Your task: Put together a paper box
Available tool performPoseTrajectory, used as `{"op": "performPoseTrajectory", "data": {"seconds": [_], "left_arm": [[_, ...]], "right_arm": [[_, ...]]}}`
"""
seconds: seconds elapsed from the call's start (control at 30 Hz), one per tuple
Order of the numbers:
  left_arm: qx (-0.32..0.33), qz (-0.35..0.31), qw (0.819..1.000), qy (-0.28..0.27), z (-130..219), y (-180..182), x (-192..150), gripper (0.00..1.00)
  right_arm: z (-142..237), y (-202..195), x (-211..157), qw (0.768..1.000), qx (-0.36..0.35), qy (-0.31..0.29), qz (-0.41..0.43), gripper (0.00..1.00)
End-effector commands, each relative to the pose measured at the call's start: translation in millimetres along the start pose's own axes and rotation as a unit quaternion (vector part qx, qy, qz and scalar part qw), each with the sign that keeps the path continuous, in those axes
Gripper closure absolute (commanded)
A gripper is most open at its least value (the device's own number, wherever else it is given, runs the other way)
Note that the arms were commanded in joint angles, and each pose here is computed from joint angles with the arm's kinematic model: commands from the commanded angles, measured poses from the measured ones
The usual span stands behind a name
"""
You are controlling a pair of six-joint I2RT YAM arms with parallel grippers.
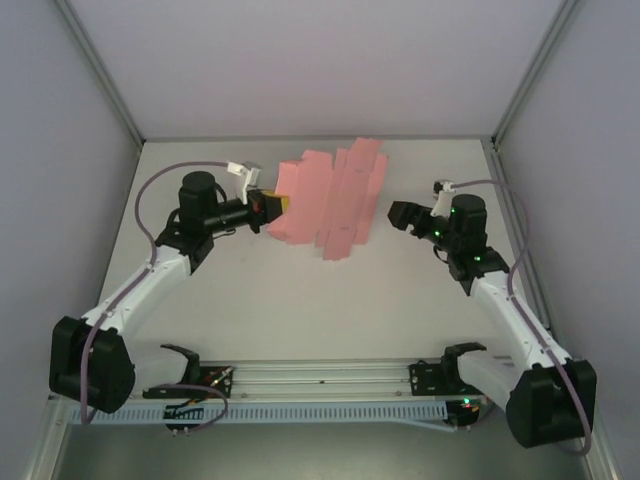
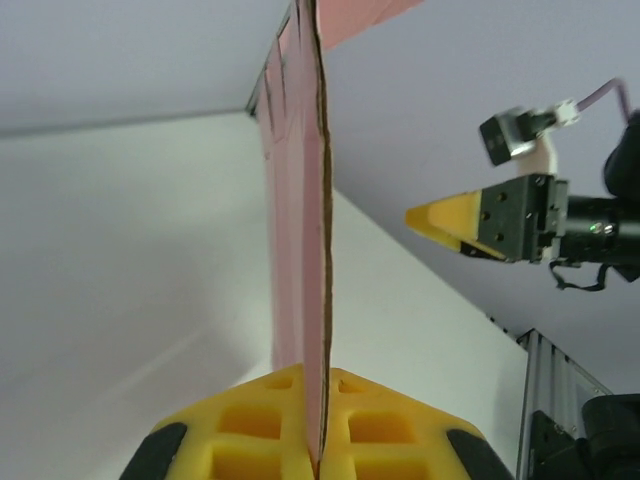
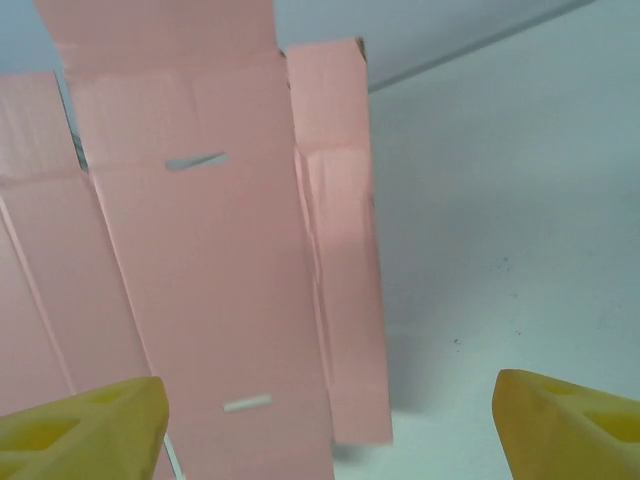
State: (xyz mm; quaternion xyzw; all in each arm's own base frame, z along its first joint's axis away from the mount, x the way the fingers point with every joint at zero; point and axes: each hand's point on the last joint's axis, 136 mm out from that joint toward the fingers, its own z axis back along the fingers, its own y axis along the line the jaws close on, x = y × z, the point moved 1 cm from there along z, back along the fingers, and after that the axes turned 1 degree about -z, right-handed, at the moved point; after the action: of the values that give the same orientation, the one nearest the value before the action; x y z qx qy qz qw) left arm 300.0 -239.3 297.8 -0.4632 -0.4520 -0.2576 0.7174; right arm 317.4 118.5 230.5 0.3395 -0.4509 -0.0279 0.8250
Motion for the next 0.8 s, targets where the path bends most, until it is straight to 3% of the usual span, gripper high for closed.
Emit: {"op": "performPoseTrajectory", "data": {"seconds": [0.0, 0.17, 0.43, 0.5, 0.67, 0.77], "left_arm": [[-0.042, -0.027, 0.998, -0.033, 11.4, -31.2, 31.3, 1.0], [-0.096, -0.048, 0.992, -0.066, 28.0, -66.8, 56.2, 1.0], [-0.116, -0.06, 0.987, -0.089, 44.7, -89.7, 69.7, 1.0], [-0.117, -0.06, 0.987, -0.091, 46.7, -91.7, 70.5, 1.0], [-0.108, -0.056, 0.988, -0.095, 47.2, -89.1, 69.1, 1.0], [-0.087, -0.051, 0.99, -0.095, 45.8, -81.2, 66.9, 1.0]], "right_arm": [[8.7, 20.5, -12.9, 0.995, 0.1, 0.024, 0.015, 0.17], [5.2, 29.7, -6.5, 0.987, 0.157, 0.027, 0.022, 0.23], [-1.8, 44.4, 7.7, 0.974, 0.215, 0.014, 0.064, 0.29], [0.4, 50.8, 11.5, 0.97, 0.231, 0.007, 0.073, 0.38], [4.3, 56.3, 13.1, 0.966, 0.243, 0.001, 0.09, 0.78], [6.1, 55.3, 13.2, 0.968, 0.235, -0.002, 0.091, 0.93]]}}
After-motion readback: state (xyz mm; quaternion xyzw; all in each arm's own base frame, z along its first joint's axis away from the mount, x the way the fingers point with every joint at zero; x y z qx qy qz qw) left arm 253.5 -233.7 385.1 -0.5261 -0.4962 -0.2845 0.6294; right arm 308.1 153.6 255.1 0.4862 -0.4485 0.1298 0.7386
